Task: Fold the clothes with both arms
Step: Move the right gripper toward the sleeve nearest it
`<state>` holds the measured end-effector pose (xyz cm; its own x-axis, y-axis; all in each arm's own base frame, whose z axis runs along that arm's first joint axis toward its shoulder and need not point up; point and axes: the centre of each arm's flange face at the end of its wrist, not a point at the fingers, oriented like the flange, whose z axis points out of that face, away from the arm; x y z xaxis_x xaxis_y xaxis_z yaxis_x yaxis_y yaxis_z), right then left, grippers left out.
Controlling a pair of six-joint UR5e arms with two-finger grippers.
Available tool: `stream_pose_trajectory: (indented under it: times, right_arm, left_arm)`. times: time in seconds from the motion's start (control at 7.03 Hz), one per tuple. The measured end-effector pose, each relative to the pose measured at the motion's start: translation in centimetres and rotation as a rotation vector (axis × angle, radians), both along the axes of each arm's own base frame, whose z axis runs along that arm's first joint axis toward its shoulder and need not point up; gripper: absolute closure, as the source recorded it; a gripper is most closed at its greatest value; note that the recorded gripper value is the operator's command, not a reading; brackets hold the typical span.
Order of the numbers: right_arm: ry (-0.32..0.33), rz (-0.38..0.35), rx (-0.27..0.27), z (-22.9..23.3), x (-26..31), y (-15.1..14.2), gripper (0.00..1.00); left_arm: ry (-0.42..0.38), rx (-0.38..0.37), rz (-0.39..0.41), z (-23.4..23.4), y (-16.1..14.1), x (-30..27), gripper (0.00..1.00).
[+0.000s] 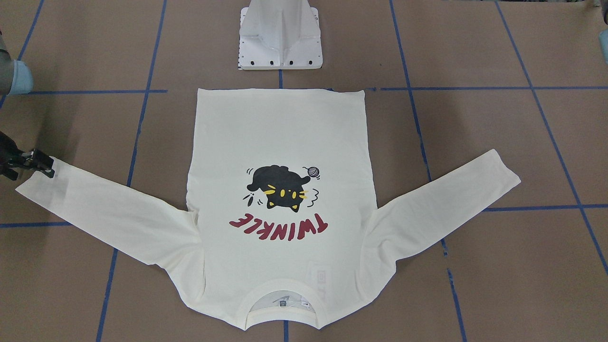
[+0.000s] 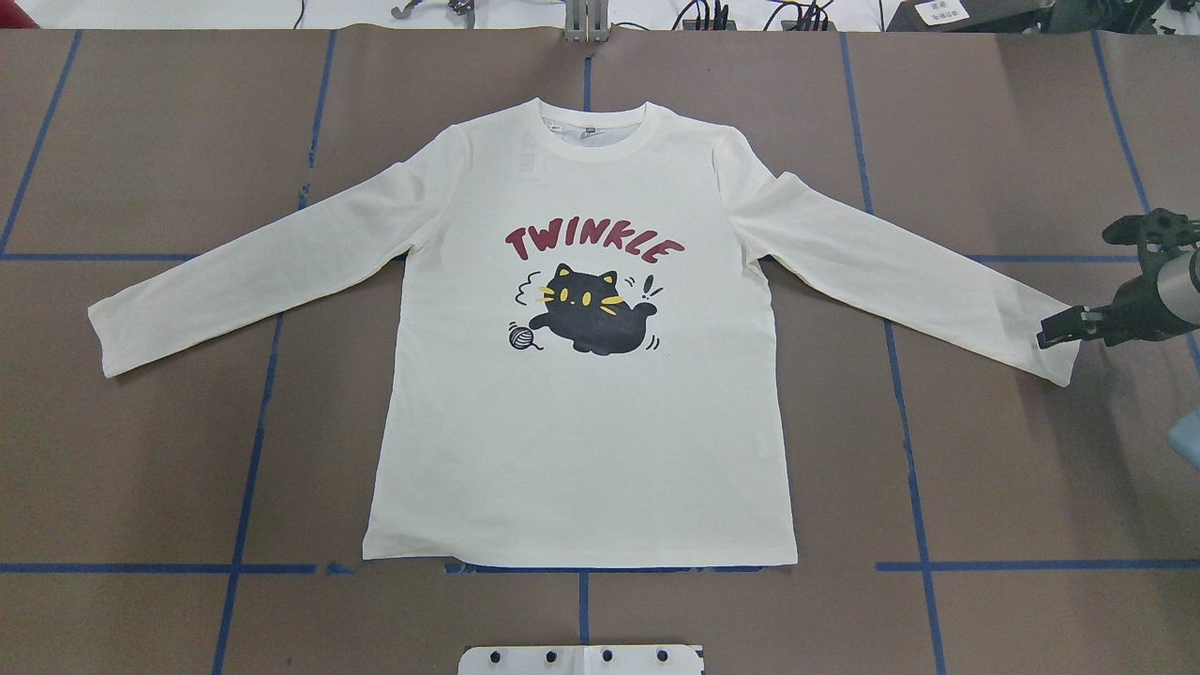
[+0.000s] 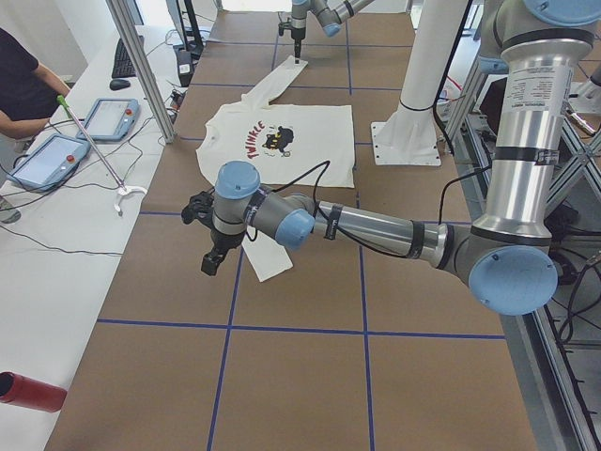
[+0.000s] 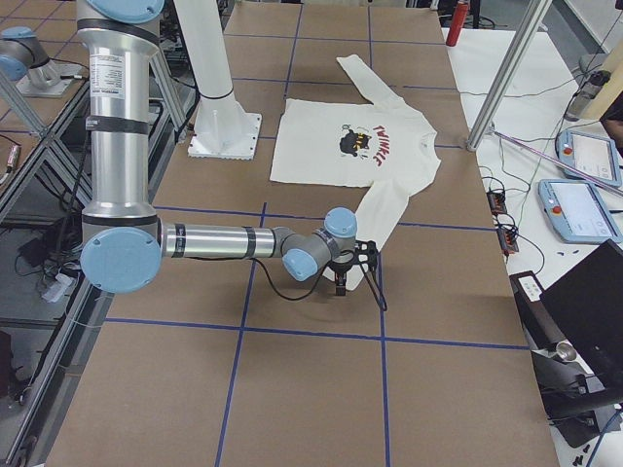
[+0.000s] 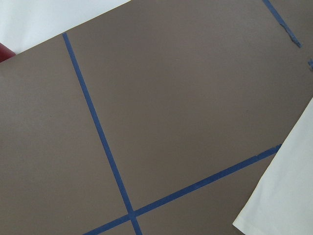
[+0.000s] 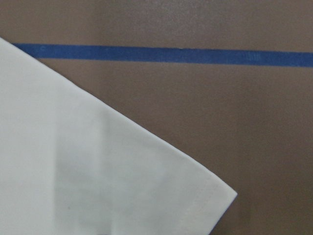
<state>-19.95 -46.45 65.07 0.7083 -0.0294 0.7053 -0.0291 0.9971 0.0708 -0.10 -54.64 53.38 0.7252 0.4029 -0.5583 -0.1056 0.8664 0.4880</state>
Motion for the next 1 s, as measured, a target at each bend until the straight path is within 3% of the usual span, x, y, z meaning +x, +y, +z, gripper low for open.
stream_pose_trajectory:
  times: [0.14, 0.28, 0.43, 1.0]
  right_arm:
    - [0.000, -0.001, -0.001, 0.0, 0.0, 0.0, 0.76]
    - [-0.001, -0.002, -0.001, 0.0, -0.1, 0.0, 0.92]
    - [-0.003, -0.003, 0.001, -0.1, -0.1, 0.0, 1.00]
    - [-0.033, -0.004, 0.035, -2.2, -0.4, -0.4, 1.00]
  left_arm:
    - [0.000, 0.001, 0.000, 0.0, 0.0, 0.0, 0.00]
    - [0.000, 0.002, 0.000, -0.1, 0.0, 0.0, 0.00]
    - [0.000, 0.003, 0.000, -0.1, -0.1, 0.0, 0.00]
    - [0.000, 0.005, 0.000, -0.2, -0.1, 0.0, 0.00]
